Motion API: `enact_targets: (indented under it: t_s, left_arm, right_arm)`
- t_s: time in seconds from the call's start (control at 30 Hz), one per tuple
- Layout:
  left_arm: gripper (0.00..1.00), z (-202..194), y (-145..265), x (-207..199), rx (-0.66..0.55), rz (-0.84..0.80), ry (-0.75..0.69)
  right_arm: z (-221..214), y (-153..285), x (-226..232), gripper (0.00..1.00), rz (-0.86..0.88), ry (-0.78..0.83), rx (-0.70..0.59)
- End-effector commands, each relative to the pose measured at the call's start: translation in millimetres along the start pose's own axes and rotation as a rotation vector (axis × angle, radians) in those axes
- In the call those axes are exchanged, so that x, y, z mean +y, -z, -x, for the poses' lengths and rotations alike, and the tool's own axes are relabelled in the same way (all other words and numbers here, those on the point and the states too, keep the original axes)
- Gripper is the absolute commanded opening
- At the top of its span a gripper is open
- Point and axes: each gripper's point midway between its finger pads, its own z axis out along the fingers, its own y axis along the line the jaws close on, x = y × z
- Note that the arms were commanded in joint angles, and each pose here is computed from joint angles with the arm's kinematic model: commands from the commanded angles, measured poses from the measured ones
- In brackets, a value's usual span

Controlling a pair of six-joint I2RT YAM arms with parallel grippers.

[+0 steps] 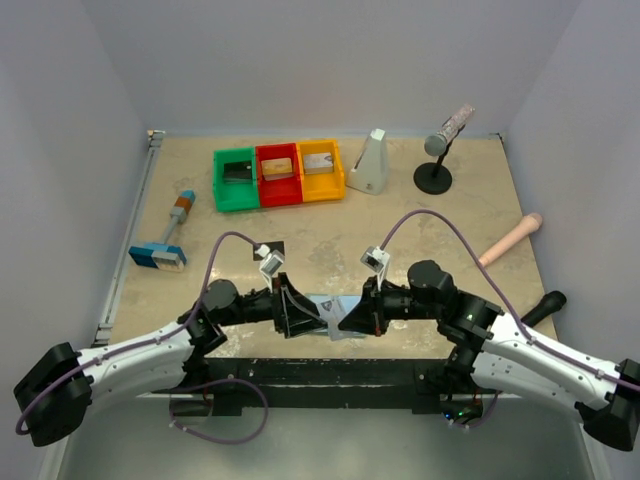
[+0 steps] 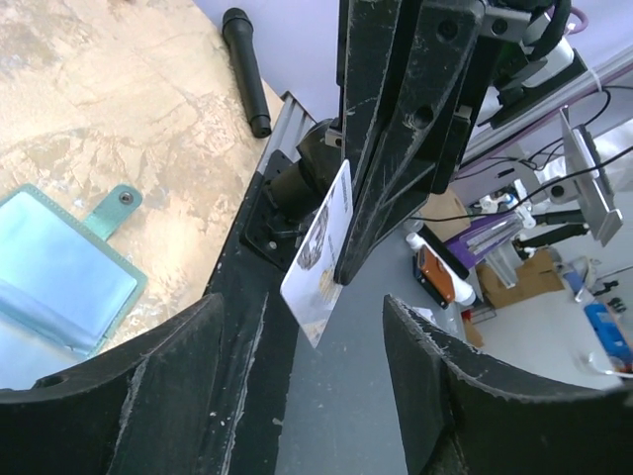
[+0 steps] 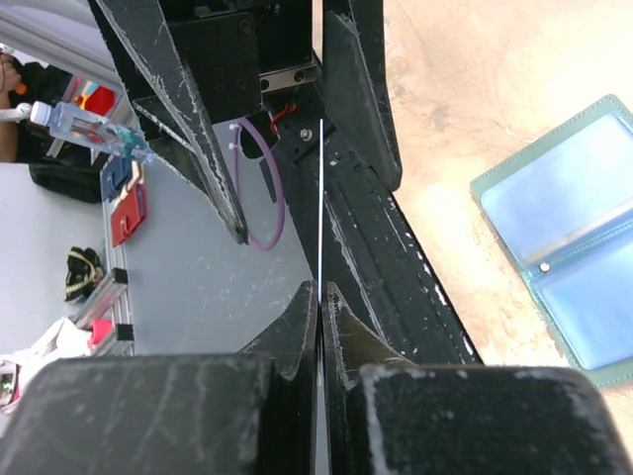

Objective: Take the credit cards out of the card holder
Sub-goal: Place the credit card at the center of the board.

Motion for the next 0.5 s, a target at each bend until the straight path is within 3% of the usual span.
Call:
enact_targets:
  t_s: [0.0,0.23,0.47]
  left_arm:
    - [0.67,18.9,-8.5,-22.5,-0.045,-0.091,-0.005]
    - [0.6,16.0,-6.2,-18.1,-0.058,-0.088,0.009]
    - [0.28,16.4,-5.2,-22.3,-0.06,-0.109,0.0]
  right_arm:
    - [24.9,-4.2,12.5,0.0,0.017,0.019,-0.081]
    - [24.8,-8.3,15.2,0.0,0.036,0.002,-0.098]
    - [23.3,-9.2,17.9,0.0,0.04,0.008,-0.088]
